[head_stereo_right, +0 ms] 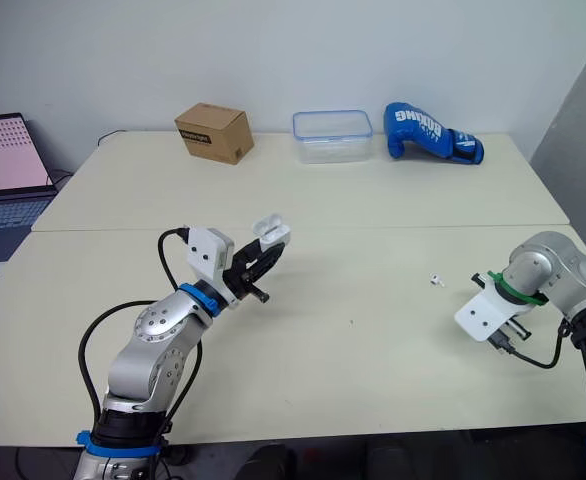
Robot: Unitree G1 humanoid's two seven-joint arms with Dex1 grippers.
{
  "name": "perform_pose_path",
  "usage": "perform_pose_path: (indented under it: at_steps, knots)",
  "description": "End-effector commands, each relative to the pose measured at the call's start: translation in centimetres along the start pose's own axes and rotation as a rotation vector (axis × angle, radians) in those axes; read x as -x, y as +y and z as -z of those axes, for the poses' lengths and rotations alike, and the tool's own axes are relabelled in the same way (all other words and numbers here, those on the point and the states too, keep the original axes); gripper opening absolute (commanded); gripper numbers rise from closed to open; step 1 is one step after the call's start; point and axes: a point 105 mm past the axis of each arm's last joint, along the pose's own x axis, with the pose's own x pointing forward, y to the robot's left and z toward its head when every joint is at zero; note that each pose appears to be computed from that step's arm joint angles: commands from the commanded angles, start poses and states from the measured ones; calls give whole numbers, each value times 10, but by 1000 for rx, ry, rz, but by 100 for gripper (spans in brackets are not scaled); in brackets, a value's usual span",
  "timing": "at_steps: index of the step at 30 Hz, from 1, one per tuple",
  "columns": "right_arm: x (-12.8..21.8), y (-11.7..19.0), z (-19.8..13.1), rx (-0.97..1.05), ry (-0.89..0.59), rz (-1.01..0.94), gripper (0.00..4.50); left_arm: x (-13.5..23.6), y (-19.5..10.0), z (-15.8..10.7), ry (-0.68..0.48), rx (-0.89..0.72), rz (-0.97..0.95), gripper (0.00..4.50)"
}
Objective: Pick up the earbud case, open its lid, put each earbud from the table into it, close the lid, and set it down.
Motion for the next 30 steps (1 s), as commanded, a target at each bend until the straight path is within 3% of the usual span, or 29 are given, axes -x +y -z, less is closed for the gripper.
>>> perform_pose_path:
  at_steps: [1,6,8,12,18,30]
  knots:
    - [22,-33,-38,-203,-285,166,38,-3,-7,-17,-64,-33,25,74]
    - [90,-105,-106,-648,-975,485,38,-10,-13,-17,-73,-25,47,74]
    - [107,-119,-114,-773,-1141,563,38,-13,-16,-17,-78,-17,57,74]
    - [118,-132,-136,-888,-1333,669,38,-20,-21,-18,-94,-5,70,74]
    - [119,-153,-165,-1005,-1471,802,38,-30,-27,-26,-133,-1,81,74]
    - [104,-169,-178,-1073,-1433,824,38,-36,-33,-34,-168,-8,97,74]
